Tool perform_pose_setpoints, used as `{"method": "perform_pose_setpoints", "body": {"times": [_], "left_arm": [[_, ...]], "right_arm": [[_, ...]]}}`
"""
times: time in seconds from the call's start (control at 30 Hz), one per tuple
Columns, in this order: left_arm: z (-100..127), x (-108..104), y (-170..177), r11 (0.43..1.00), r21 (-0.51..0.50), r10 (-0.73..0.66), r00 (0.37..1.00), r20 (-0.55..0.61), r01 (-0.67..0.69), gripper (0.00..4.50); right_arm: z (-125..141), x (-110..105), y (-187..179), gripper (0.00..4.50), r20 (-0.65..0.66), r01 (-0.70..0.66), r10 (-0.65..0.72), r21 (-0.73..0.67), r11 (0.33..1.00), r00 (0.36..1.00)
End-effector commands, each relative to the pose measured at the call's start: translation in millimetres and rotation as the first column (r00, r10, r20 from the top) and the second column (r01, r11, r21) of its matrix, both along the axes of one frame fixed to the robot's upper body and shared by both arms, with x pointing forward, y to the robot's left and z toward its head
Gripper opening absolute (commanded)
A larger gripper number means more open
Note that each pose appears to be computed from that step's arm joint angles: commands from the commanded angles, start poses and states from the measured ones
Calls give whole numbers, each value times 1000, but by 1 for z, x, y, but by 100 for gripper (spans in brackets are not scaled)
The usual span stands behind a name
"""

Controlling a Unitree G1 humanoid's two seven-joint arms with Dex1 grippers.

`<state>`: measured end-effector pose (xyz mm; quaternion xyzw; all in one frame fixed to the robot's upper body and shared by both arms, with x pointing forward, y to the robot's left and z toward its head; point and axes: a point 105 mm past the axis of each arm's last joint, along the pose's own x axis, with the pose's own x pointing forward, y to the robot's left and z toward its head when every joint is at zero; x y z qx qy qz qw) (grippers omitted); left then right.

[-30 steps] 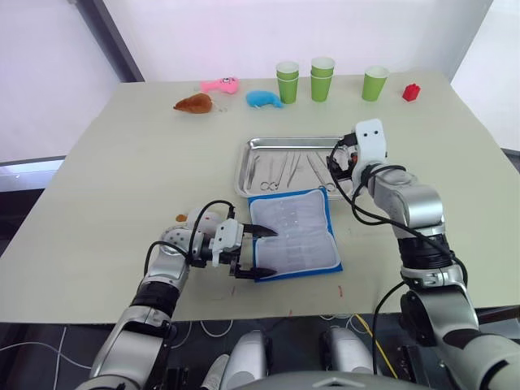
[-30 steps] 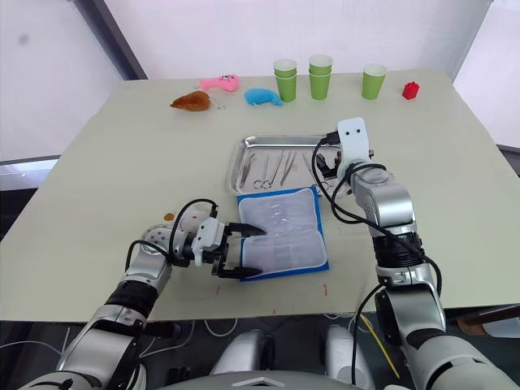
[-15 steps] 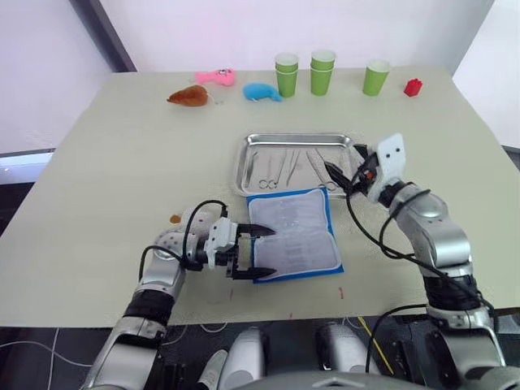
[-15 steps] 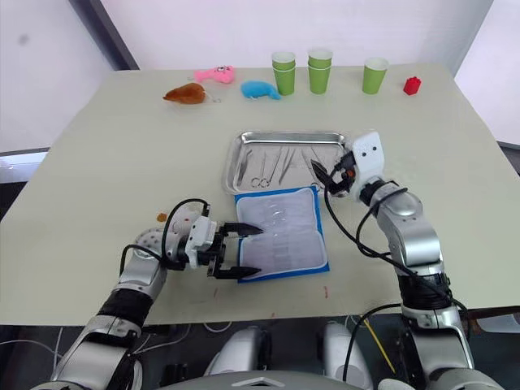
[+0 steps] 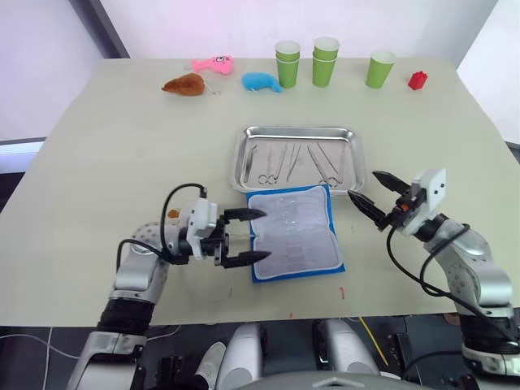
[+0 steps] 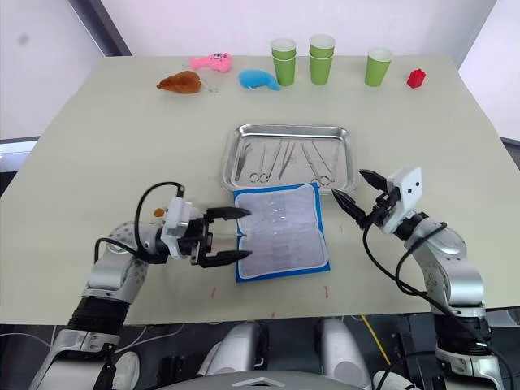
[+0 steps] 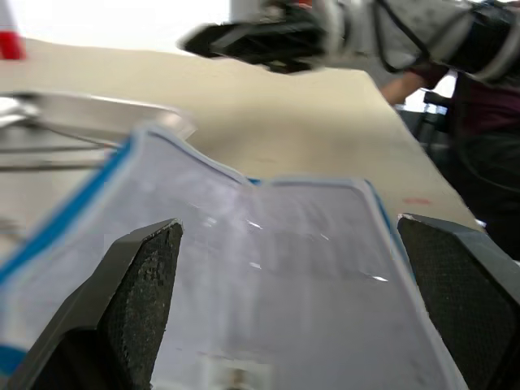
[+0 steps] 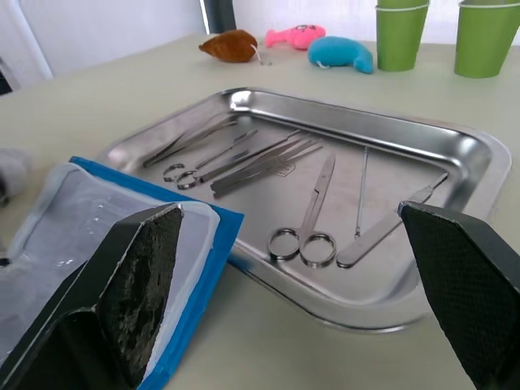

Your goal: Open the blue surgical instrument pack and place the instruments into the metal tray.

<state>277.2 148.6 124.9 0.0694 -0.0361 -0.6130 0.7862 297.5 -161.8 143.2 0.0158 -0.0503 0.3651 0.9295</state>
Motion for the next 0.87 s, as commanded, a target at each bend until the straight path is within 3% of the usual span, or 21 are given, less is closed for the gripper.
{"method": "perform_pose_setpoints", "body": {"times": [0.03,0.4,0.53,0.67,0.77,0.87], "left_arm": [[19,1,28,986,-59,155,988,13,-154,450],[0,-42,115,870,8,488,860,-152,-492,450],[-31,-64,156,754,138,657,737,-159,-643,450],[-52,-75,172,664,254,745,652,-142,-703,450],[-51,-75,170,655,231,755,640,-145,-720,450],[-60,-82,170,647,289,756,642,-127,-705,450]], "right_arm": [[8,-20,-18,446,45,-13,13,-3,1000,999],[-12,-71,-65,446,-23,6,-7,-53,999,1000],[-22,-91,-89,446,-85,58,-63,-67,996,994],[-32,-106,-112,446,-111,124,-138,-125,984,984],[-37,-115,-119,446,-117,141,-159,-148,979,980],[-39,-120,-123,446,-118,155,-174,-156,976,978]]}}
